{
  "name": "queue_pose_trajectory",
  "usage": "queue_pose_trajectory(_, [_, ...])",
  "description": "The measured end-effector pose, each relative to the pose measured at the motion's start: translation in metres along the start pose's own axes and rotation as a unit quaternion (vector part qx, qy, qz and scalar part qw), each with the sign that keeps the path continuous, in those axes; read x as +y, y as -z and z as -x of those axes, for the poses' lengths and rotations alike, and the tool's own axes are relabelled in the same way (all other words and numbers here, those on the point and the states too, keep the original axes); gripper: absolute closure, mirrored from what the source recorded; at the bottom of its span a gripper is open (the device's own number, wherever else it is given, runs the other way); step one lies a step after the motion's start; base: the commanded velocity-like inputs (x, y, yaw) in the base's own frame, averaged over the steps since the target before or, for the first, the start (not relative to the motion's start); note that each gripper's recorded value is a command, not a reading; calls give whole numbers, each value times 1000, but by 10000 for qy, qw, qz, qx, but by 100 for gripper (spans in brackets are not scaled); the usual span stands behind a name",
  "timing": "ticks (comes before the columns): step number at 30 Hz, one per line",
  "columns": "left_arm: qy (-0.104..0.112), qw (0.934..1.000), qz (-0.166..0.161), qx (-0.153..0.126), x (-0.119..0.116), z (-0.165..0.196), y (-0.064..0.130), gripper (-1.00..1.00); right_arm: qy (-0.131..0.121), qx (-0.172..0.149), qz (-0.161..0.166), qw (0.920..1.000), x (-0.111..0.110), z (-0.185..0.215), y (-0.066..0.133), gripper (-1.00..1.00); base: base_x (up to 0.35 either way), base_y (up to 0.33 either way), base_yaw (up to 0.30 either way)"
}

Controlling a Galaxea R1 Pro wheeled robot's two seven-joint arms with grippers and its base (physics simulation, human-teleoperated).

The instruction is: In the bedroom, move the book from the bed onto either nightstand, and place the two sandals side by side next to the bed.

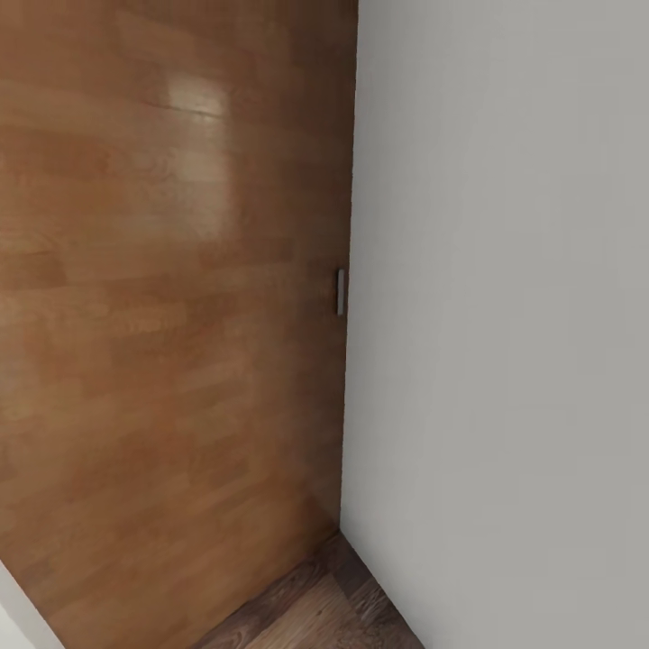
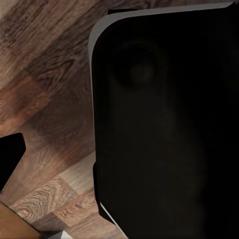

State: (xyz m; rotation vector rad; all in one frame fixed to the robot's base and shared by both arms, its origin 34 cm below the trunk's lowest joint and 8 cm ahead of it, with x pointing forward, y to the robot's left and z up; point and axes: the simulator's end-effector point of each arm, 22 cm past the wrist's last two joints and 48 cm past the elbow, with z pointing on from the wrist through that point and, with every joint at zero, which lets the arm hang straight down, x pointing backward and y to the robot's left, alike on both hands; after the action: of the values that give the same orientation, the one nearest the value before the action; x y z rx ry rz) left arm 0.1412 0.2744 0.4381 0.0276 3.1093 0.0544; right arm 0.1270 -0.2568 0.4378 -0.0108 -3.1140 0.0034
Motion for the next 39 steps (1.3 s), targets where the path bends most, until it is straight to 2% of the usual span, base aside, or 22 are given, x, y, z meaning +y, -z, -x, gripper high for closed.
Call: queue_pose_trajectory(39, [8,9998,4,-223,0,17,0,-100,0,-223,-5,9998,-1,17,0,-100,0,0,-213])
